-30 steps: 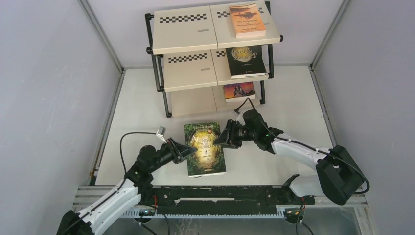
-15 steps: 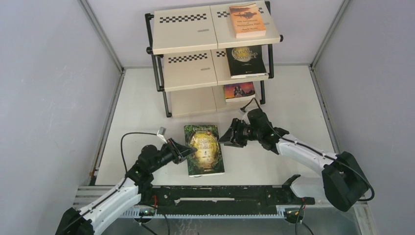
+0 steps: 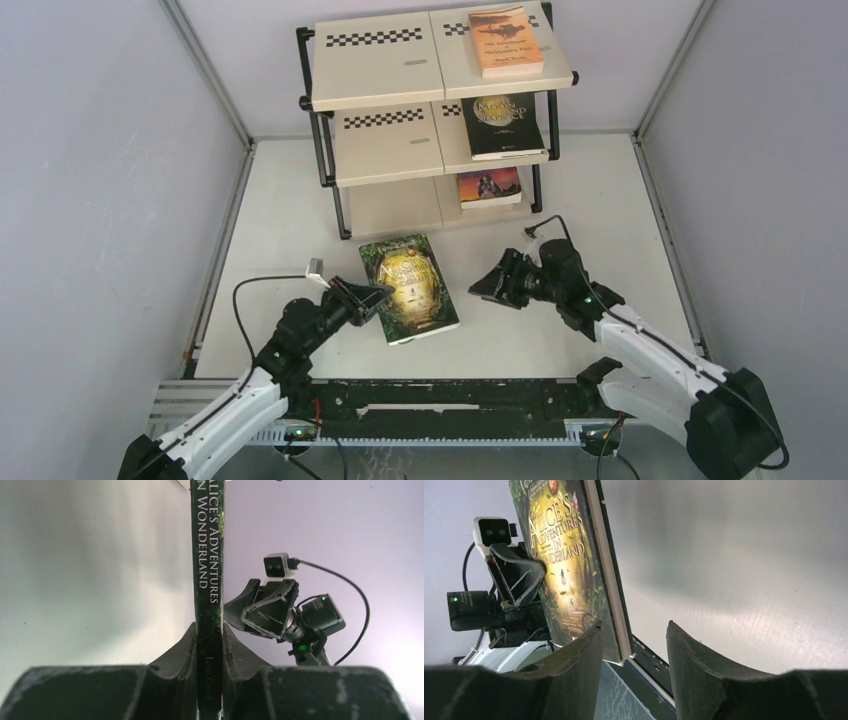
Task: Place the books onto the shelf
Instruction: Pick up the book from the center of the board.
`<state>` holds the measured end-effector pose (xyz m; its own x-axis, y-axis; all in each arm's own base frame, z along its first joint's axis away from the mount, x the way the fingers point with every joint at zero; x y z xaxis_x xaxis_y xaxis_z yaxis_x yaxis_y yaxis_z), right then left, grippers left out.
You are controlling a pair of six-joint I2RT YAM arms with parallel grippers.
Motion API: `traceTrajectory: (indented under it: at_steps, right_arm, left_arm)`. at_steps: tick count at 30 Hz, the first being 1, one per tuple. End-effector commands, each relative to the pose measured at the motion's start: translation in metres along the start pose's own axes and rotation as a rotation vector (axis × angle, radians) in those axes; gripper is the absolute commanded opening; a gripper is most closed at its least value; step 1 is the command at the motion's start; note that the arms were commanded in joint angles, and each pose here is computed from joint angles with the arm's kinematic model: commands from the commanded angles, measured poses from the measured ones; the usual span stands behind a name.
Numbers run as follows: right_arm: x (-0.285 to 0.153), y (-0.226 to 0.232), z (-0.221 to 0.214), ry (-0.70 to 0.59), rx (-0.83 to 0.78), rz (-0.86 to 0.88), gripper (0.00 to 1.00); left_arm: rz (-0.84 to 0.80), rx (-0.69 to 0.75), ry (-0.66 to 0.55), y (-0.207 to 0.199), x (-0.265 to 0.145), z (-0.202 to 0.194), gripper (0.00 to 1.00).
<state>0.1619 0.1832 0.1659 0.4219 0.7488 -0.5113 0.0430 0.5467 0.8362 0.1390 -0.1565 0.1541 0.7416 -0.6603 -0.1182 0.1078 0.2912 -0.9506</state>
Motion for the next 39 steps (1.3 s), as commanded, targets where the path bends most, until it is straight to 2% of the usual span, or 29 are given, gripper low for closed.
traceTrajectory:
  at_steps: [1, 7, 13, 25, 39]
  right_arm:
    - [-0.013, 0.008, 0.002, -0.102, 0.000, 0.104, 0.57]
    - [-0.025, 0.004, -0.005, -0.177, 0.087, 0.189, 0.61]
    - [-0.024, 0.004, -0.017, -0.143, 0.154, 0.280, 0.61]
    - [-0.019, 0.022, -0.027, -0.104, 0.139, 0.369, 0.61]
    - [-0.008, 0.017, -0.029, -0.077, 0.142, 0.346, 0.61]
  left_arm:
    - [-0.177, -0.049, -0.101, -0.039, -0.002, 0.017, 0.00]
    - [-0.208, -0.093, -0.172, -0.048, -0.005, 0.026, 0.00]
    - [-0.227, -0.113, -0.187, -0.057, -0.006, 0.028, 0.00]
    - [-0.248, -0.129, -0.172, -0.068, -0.004, 0.025, 0.00]
    - [-0.276, -0.140, -0.157, -0.079, 0.000, 0.024, 0.00]
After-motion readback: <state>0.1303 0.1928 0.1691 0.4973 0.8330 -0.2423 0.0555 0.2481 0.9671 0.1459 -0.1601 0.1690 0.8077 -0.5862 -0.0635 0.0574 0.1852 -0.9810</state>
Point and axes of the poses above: each gripper's point midway between its finger pads, its own x axis out along the fingers, its own y axis along the line the jaws close on, z = x × y, the point moved 7 cm from there along -x, back along the fingers, and after that the axes turned 7 degrees about x, right-handed, at the moved point
